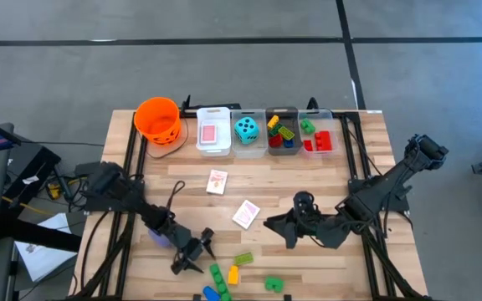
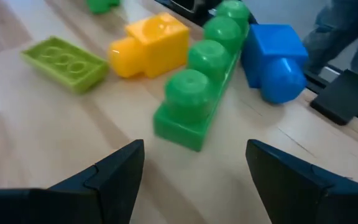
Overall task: Pick & Place Toys
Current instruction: Put the large green game piece into the right transparent bin
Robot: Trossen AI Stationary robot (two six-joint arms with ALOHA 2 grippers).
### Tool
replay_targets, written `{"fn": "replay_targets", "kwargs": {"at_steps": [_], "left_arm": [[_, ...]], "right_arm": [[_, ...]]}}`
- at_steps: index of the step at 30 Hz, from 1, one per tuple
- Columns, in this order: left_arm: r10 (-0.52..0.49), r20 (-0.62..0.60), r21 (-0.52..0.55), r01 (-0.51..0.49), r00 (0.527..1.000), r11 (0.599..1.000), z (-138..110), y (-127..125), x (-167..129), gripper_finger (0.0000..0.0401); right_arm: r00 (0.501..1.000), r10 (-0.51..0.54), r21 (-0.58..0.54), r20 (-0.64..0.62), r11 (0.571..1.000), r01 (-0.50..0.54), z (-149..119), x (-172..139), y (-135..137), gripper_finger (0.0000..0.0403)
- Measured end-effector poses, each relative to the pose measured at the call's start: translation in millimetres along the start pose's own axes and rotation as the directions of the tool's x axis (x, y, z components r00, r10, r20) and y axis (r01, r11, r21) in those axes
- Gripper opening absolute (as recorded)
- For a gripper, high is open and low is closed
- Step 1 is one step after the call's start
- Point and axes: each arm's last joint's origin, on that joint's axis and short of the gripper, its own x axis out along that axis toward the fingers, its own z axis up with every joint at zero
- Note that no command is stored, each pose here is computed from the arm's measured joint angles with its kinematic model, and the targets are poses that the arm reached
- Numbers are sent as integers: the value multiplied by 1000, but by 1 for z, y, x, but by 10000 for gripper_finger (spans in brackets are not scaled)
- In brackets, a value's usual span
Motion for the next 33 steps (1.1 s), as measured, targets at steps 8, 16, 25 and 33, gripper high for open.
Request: {"fn": "replay_targets", "kwargs": {"at_steps": [8, 16, 25, 33], "left_arm": [[-18, 53, 34, 17, 998, 999, 16, 2, 19, 275], [-19, 38, 67, 17, 999, 998, 27, 4, 28, 275], [-27, 26, 66, 25, 999, 998, 26, 3, 28, 275], [-72, 8, 41, 71, 997, 997, 22, 4, 53, 275]], "right_arm": [[1000, 14, 10, 4, 1000, -14, 0, 0, 2, 125], [1000, 16, 8, 5, 1000, -16, 1, 0, 2, 125], [1000, 20, -14, 0, 1000, -20, 0, -1, 2, 125], [1000, 24, -20, -9, 1000, -24, 0, -1, 3, 125]]}}
